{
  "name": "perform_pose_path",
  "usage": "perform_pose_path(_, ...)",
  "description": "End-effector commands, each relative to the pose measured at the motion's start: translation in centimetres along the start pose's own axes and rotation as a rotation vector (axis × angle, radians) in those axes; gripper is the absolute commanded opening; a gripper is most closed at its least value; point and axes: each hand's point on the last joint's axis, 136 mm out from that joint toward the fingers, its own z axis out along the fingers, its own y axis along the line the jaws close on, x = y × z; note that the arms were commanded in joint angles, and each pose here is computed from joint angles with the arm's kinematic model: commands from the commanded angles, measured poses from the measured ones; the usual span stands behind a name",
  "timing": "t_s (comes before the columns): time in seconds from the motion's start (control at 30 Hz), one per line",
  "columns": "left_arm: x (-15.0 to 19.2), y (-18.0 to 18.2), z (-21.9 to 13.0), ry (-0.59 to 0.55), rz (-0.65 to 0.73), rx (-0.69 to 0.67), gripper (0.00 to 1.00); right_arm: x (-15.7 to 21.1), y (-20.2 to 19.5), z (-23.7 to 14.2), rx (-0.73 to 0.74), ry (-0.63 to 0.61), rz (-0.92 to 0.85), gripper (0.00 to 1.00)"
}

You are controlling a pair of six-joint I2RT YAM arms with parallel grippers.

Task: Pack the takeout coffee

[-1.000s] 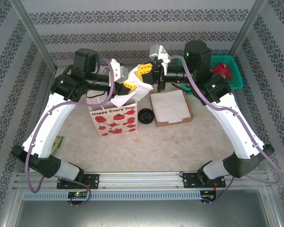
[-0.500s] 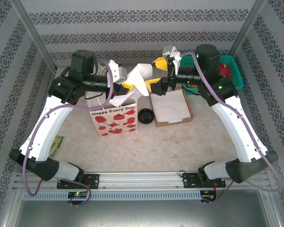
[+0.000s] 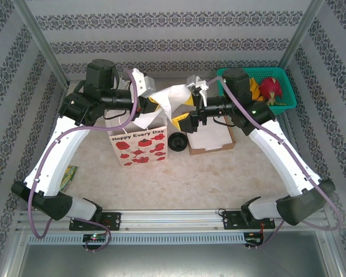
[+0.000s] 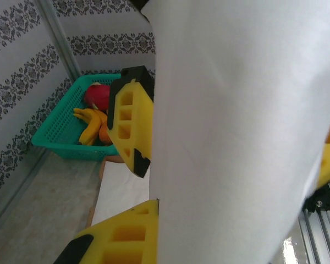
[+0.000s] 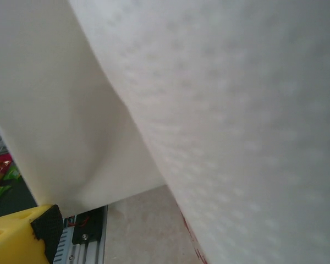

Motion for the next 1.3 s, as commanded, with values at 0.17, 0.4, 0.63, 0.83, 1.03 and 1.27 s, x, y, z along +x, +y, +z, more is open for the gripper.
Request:
perform_pose_path(0.17, -1.5, 2.4, -0.6, -0.033, -0.097, -0.064, 0.00, -0.6, 0.6, -0.2, 0.023, -0.047, -0.158, 0.97)
perform_pose_path(0.4, -1.2, 0.9, -0.4, -0.037, -0.092, 0.024, 0.00, -3.6, -0.7, 0.5, 0.099, -0.112, -0.220, 0.96)
perform_pose_path(0.63, -1.1, 0.3, -0.9, -0.027, -0.063, 0.024, 0.00, -5.7, 0.0, 1.2, 0.057, -0.149, -0.246, 0.59)
perform_pose_path(0.83, -0.7, -0.4, -1.2, -0.024, -0.046, 0.029, 0.01, -6.8, -0.6, 0.6, 0.130, -0.180, -0.230, 0.18)
perform_pose_path(1.03, -0.6, -0.9, -1.4, -0.020, -0.057, 0.035, 0.16, -7.0, -0.3, 0.8, 0.133, -0.179, -0.221, 0.00)
perform_pose_path(1.27, -0.1, 1.6, -5.0, -0.035, -0.156, -0.311, 0.76, -6.7, -3.7, 2.6, 0.292, -0.137, -0.139, 0.00)
